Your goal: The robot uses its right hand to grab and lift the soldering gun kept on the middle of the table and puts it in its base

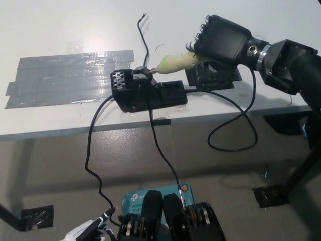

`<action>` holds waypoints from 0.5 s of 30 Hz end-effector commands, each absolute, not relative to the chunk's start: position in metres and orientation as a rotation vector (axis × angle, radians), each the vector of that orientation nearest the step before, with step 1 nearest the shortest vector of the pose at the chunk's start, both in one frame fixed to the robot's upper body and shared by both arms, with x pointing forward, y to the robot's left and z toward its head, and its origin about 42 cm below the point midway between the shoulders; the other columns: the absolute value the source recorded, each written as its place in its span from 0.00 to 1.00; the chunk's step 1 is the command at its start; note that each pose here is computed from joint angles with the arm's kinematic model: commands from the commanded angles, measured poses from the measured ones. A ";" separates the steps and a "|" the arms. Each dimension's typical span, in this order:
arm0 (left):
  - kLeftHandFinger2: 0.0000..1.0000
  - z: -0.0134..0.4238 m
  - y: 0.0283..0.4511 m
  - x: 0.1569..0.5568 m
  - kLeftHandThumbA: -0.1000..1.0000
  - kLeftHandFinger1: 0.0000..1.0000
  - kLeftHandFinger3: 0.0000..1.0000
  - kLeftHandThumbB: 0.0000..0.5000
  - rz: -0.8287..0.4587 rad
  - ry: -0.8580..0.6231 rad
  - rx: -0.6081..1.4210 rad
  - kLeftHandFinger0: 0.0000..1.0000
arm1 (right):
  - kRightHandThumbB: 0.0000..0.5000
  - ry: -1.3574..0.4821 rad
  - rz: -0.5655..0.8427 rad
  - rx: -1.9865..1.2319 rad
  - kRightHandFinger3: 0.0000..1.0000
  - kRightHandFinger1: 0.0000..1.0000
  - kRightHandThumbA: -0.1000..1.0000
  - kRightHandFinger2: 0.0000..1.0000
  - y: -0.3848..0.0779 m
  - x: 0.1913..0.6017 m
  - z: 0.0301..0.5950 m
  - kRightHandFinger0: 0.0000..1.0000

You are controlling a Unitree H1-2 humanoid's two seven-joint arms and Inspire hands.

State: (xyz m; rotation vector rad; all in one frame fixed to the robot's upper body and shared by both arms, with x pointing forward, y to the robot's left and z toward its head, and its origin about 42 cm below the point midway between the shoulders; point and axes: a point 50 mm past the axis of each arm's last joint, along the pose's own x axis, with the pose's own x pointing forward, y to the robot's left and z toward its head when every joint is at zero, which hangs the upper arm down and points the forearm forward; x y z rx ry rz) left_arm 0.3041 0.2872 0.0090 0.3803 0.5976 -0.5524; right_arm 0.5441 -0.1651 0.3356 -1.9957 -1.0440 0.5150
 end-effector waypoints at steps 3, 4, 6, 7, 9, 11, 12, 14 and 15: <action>0.06 0.013 0.282 0.306 1.00 0.00 0.34 1.00 -0.567 0.568 0.405 0.00 | 0.65 -1.169 0.404 -1.898 0.39 0.00 0.07 0.04 -0.158 0.544 0.359 0.00; 0.06 0.013 0.282 0.305 1.00 0.00 0.34 1.00 -0.568 0.569 0.406 0.00 | 0.65 -1.170 0.404 -1.897 0.39 0.00 0.07 0.04 -0.158 0.544 0.359 0.00; 0.08 0.014 0.280 0.305 1.00 0.00 0.34 1.00 -0.562 0.577 0.400 0.00 | 0.60 -1.163 0.430 -1.944 0.43 0.00 0.04 0.04 -0.155 0.545 0.352 0.00; 0.08 0.014 0.279 0.305 1.00 0.00 0.35 1.00 -0.560 0.578 0.403 0.00 | 0.61 -1.157 0.441 -1.954 0.46 0.00 0.02 0.07 -0.155 0.546 0.350 0.00; 0.08 0.014 0.277 0.304 1.00 0.00 0.35 1.00 -0.560 0.584 0.396 0.00 | 0.61 -1.146 0.444 -1.970 0.51 0.00 0.00 0.11 -0.155 0.545 0.347 0.00; 0.09 0.014 0.275 0.303 1.00 0.00 0.37 1.00 -0.557 0.586 0.397 0.00 | 0.69 -1.108 0.451 -1.877 0.43 0.00 0.00 0.06 -0.150 0.548 0.339 0.00; 0.08 0.014 0.273 0.305 1.00 0.00 0.35 1.00 -0.553 0.579 0.390 0.00 | 0.66 -1.083 0.449 -1.898 0.44 0.00 0.00 0.07 -0.150 0.549 0.338 0.00; 0.08 0.014 0.271 0.305 1.00 0.00 0.35 1.00 -0.554 0.582 0.394 0.00 | 0.61 -1.079 0.436 -1.896 0.44 0.00 0.00 0.06 -0.149 0.549 0.337 0.00; 0.07 0.015 0.270 0.305 1.00 0.00 0.34 1.00 -0.558 0.584 0.396 0.00 | 0.62 -1.077 0.445 -1.963 0.48 0.00 0.01 0.11 -0.147 0.550 0.337 0.00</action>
